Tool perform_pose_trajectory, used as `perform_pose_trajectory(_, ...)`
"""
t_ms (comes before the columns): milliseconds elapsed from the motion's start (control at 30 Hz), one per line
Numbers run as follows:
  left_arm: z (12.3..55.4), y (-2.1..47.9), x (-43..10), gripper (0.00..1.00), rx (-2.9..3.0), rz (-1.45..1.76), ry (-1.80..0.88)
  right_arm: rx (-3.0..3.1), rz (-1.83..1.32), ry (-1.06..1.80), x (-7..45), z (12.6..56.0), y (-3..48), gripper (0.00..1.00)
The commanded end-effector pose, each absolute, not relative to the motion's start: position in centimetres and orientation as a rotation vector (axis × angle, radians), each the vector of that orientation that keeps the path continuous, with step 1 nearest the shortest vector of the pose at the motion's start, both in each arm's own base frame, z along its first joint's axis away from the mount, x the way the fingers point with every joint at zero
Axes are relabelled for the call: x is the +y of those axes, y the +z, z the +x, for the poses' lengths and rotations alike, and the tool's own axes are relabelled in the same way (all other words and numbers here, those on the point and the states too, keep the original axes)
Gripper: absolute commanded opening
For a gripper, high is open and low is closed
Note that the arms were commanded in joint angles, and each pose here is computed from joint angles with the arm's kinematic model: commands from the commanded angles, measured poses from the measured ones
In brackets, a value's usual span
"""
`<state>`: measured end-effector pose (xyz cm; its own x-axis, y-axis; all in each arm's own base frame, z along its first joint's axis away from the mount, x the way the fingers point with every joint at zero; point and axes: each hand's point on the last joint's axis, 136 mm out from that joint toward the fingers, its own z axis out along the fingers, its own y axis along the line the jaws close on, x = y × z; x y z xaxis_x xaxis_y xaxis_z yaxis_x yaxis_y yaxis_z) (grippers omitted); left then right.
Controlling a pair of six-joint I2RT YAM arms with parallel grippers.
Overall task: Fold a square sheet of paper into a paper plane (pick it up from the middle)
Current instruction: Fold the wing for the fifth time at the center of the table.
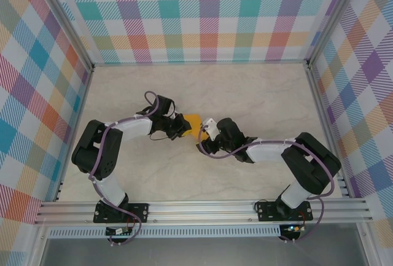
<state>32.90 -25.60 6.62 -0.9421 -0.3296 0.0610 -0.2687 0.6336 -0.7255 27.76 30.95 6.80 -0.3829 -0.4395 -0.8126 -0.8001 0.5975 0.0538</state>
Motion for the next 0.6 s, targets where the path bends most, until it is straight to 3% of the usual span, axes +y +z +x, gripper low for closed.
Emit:
perform_pose_trajectory(0, 32.9, 8.1, -25.9, 0.09, 2.761, -0.492, -1.214, 1.864, -1.088, 0.491, 32.1, 28.1, 7.2, 0.64)
perform_pose_trajectory(567, 32.7, 8.1, -25.8, 0.09, 2.782, -0.485, -1.197, 1.711, -1.146, 0.323, 35.1, 29.8, 6.4, 0.44)
